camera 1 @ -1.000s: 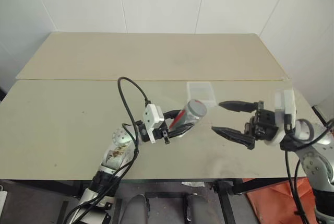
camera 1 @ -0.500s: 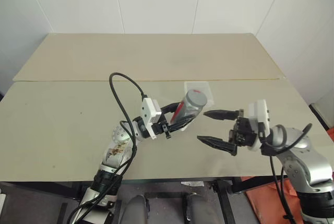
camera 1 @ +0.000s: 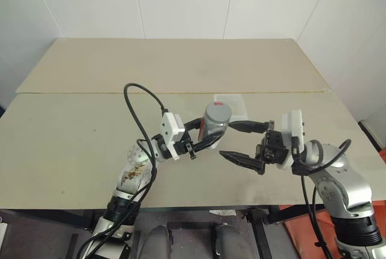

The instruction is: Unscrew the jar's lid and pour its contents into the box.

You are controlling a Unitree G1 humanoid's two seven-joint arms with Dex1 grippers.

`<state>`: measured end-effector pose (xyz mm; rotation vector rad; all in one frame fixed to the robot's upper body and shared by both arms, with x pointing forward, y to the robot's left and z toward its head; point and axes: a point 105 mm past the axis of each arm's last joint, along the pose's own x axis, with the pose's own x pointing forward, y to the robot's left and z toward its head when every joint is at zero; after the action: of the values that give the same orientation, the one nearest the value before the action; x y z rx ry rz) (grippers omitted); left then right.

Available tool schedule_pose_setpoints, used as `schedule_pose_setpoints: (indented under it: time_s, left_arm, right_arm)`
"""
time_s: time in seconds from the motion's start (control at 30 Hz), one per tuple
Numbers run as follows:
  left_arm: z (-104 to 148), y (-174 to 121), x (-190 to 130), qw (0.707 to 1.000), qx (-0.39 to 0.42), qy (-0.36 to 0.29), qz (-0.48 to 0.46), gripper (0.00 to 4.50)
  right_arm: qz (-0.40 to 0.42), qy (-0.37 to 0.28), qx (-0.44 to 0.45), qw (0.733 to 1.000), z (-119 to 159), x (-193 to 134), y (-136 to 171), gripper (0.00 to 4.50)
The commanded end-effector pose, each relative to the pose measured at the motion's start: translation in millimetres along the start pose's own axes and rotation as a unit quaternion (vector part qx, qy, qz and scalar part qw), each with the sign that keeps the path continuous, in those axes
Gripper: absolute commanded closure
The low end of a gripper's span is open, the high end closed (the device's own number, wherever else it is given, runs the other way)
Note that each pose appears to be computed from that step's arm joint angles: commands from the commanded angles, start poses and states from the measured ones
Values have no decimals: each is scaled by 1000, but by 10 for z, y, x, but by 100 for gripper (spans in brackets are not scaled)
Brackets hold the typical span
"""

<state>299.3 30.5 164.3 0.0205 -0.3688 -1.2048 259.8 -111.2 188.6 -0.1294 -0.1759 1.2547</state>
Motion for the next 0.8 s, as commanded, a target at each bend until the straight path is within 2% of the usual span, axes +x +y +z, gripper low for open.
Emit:
schedule_pose_setpoints:
  time_s: [0.03, 0.5, 0.8]
  left_arm:
    - [38, -62, 58, 1000, 8, -8, -16, 241]
    - [3, -71, 63, 1000, 4, 0, -25, 243]
    - [-6, -7, 61, 1000, 12, -1, -3, 243]
  right_arm:
    - [34, -23, -30, 999, 179, 62, 121, 0]
    - [28, -10, -45, 999, 171, 5, 107, 0]
    - [-73, 11, -94, 993, 353, -85, -152, 0]
